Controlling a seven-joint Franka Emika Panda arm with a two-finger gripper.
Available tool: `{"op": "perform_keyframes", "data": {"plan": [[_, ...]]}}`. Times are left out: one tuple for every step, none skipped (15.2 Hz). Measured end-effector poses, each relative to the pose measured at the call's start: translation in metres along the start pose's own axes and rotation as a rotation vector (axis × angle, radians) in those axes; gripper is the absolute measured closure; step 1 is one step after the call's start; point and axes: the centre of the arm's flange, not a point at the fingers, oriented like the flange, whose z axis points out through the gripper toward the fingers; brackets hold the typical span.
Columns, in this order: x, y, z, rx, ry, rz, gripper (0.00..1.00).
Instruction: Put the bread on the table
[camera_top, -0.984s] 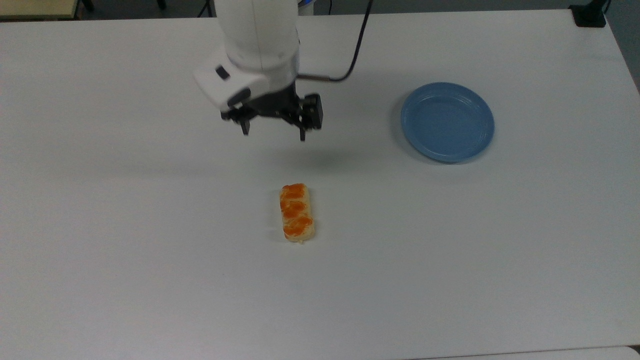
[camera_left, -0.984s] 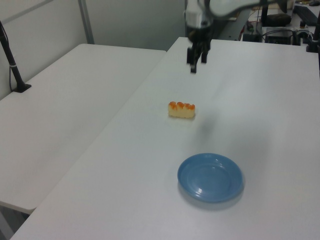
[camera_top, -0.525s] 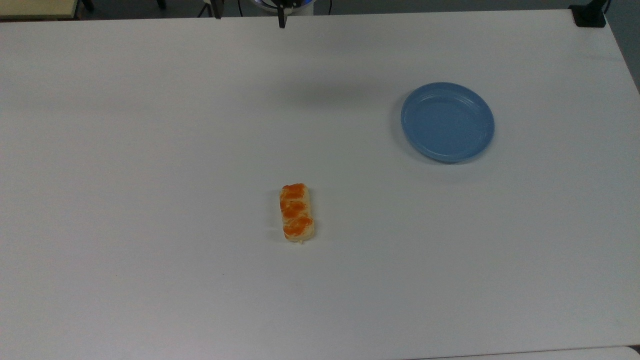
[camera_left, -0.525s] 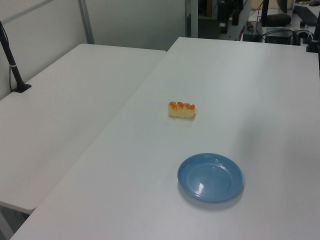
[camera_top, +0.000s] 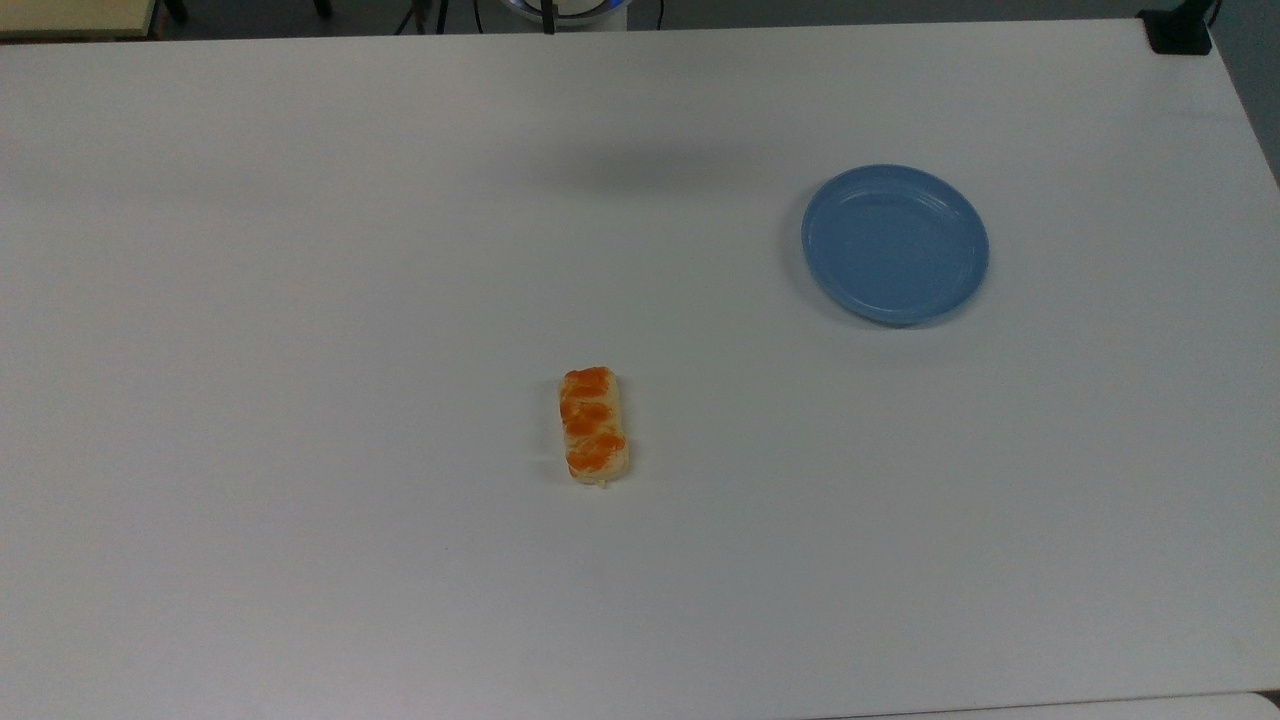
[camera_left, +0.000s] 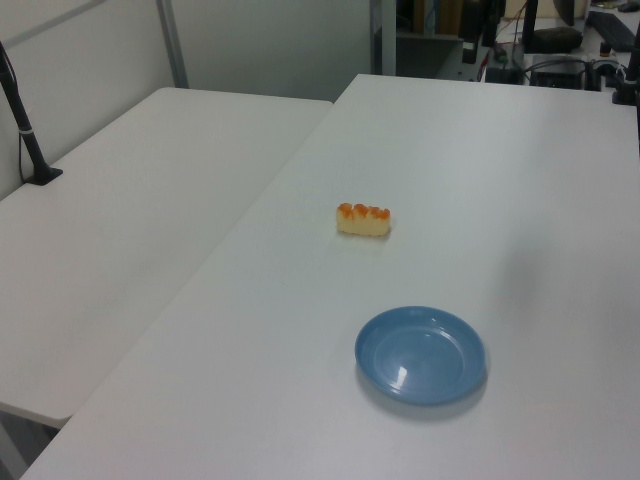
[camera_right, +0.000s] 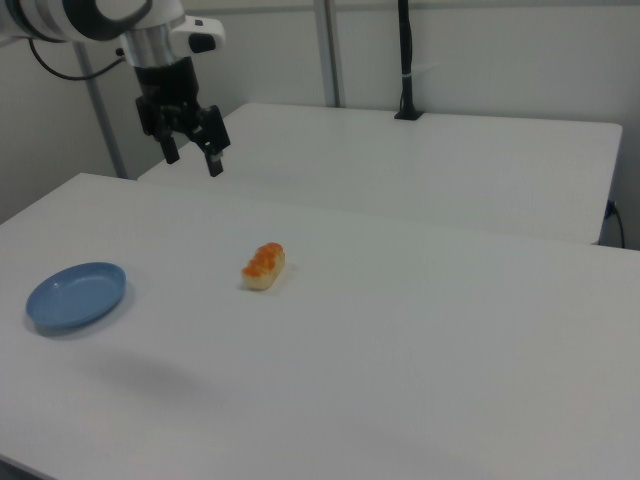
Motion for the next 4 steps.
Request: {"op": "perform_keyframes", "data": {"plan": [[0.0024,0.0022,0.0025,0.001,0.015,-0.007,0.0],[0.0037,0.0034,0.0041,0.001,0.023,-0.014,0.0],[0.0041,0.0037,0.005,0.001,0.025,-0.017,0.0],[0.004,0.0035,0.0049,0.001,0.025,-0.021,0.0]]}}
